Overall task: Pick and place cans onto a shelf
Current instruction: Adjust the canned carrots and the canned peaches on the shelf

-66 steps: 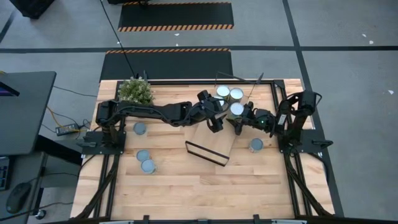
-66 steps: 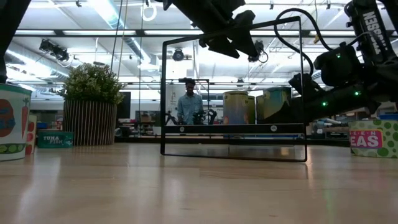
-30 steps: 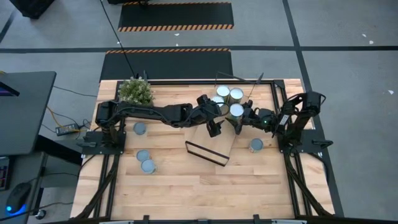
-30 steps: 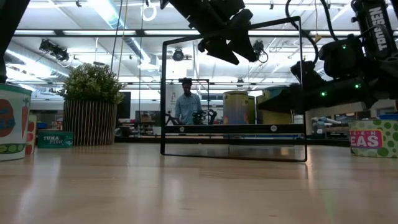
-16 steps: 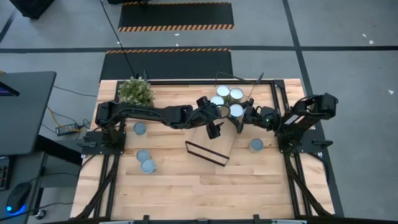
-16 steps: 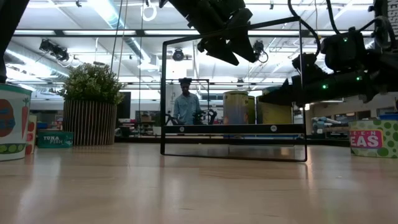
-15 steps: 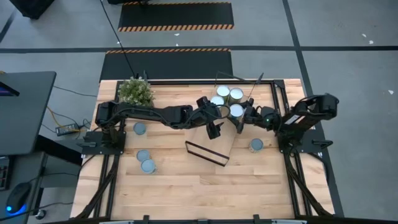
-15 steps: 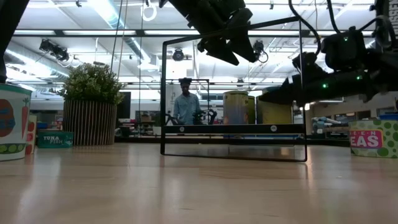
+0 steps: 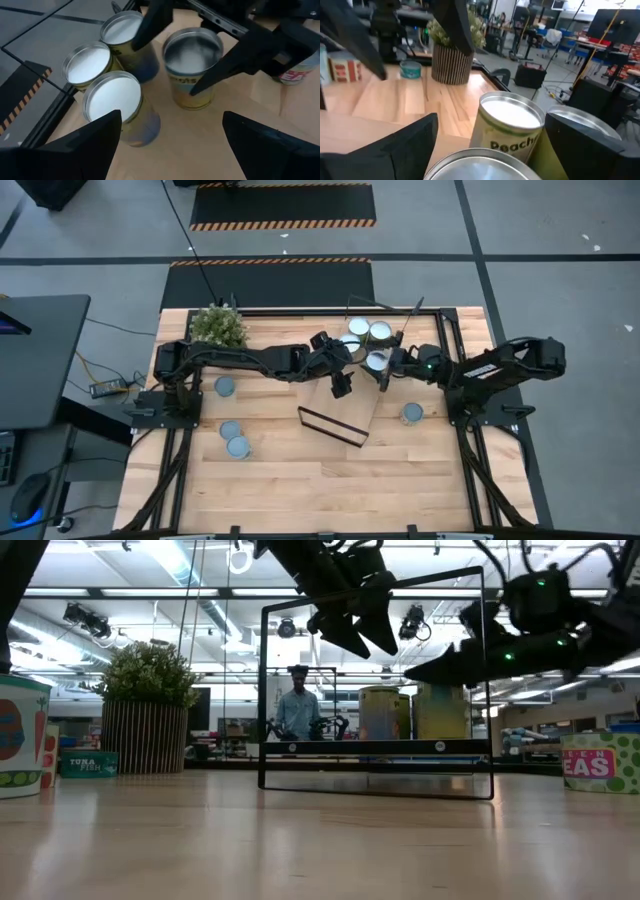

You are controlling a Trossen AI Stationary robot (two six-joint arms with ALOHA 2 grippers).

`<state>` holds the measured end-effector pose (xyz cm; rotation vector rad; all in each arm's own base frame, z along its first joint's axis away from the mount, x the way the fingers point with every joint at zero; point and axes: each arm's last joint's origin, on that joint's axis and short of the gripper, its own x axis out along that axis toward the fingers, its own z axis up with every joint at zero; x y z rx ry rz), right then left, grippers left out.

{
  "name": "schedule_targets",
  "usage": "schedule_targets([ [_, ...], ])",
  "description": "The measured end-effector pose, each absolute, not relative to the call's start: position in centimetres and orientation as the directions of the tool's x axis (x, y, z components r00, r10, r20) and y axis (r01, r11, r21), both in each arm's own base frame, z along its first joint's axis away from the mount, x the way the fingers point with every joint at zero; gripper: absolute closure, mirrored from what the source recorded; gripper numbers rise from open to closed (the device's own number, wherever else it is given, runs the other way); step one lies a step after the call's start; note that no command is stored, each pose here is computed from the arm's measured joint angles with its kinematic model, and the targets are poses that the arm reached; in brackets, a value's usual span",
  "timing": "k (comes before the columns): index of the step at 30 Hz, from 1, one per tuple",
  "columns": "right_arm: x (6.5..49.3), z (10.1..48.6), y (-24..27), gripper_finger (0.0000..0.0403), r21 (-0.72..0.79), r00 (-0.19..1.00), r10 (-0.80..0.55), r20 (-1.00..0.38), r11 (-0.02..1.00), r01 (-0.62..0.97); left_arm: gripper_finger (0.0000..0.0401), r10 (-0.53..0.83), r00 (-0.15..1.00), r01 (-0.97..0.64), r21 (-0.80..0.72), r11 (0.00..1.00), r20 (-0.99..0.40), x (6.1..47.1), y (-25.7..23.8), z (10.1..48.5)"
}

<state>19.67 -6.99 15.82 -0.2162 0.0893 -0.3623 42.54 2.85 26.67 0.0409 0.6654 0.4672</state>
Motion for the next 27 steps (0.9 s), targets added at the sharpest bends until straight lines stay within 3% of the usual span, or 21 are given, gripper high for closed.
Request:
schedule_targets([
  [7,21.0,17.5,-6.5,0.0028,-0.35,0.938,-0.325,-0.123,0.898,0.265,0.0049,0.431,0.686,-0.388,0.206,0.898,-0.587,42.5,2.9,26.7],
  [12,20.5,18.2,-5.7,0.0028,-0.422,0.918,-0.375,-0.127,0.858,0.292,0.0049,0.43,0.687,-0.394,0.197,0.898,-0.585,42.3,2.9,27.0],
  [18,20.2,18.6,-3.4,0.0028,-0.482,0.938,-0.304,-0.167,0.855,0.191,0.0049,0.425,0.667,-0.395,0.193,0.898,-0.613,41.9,2.6,26.9],
  [27,19.9,17.9,-0.1,0.003,-0.665,0.847,-0.489,-0.211,0.706,0.243,0.0049,0.425,0.658,-0.405,0.184,0.896,-0.622,41.9,2.6,26.9],
])
